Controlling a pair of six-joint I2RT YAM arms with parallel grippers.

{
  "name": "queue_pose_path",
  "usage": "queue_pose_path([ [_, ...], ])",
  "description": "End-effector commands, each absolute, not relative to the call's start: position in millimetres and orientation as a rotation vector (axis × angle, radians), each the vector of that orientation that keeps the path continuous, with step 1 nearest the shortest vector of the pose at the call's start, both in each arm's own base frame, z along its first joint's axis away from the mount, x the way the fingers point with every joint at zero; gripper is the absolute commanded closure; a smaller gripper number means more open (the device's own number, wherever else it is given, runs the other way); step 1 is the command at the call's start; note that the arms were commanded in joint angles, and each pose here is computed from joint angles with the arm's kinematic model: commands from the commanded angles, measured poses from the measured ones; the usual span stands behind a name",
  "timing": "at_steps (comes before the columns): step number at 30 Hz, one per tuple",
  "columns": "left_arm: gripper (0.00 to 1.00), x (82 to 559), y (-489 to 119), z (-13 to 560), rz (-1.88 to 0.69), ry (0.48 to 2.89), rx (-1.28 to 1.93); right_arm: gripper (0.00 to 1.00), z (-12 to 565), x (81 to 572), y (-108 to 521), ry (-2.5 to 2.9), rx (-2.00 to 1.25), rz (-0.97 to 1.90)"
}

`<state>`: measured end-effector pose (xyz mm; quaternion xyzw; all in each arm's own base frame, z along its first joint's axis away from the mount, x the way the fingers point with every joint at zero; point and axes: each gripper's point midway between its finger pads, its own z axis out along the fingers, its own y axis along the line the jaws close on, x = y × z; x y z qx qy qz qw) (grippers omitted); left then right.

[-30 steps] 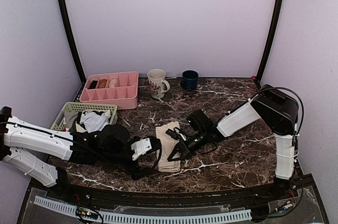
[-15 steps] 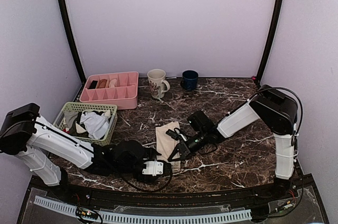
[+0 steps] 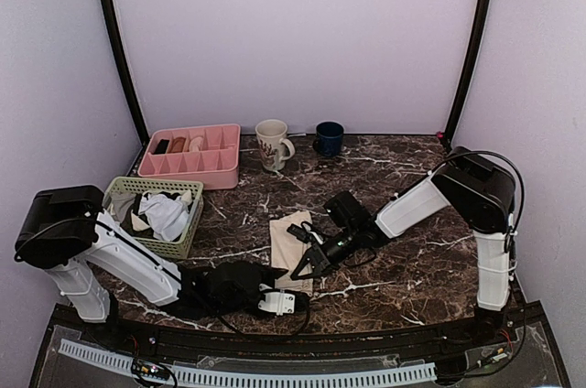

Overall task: Roll the underwear
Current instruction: Roll the underwear at the center of the board.

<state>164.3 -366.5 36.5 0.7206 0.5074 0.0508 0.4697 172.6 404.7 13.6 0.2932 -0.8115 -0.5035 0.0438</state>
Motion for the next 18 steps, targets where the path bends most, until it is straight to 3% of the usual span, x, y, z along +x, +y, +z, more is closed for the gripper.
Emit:
queue_pose_path([
  [1,0.44,165.1,-349.3,19.4,0.2,1.263,1.814,0.97,-57.8,146.5,361.3,-2.553,0.721,-1.182],
  [3,0.54,159.4,-351.6,22.6,0.138,1.276,1.811,0.97,-56.3,147.2,362.1,-2.554,0.721,-1.186],
  [6,0.85,149.0,-356.2,26.2,0.019,1.339,1.815,0.97,-51.5,148.7,363.7,-2.557,0.729,-1.199],
  [7,0.89,146.4,-357.5,27.5,-0.017,1.365,1.81,0.97,-49.3,149.1,364.6,-2.559,0.735,-1.208],
  [18,0.98,102.1,-351.0,43.2,-0.465,1.629,1.822,0.94,-26.9,138.6,372.3,-2.536,0.814,-1.28],
])
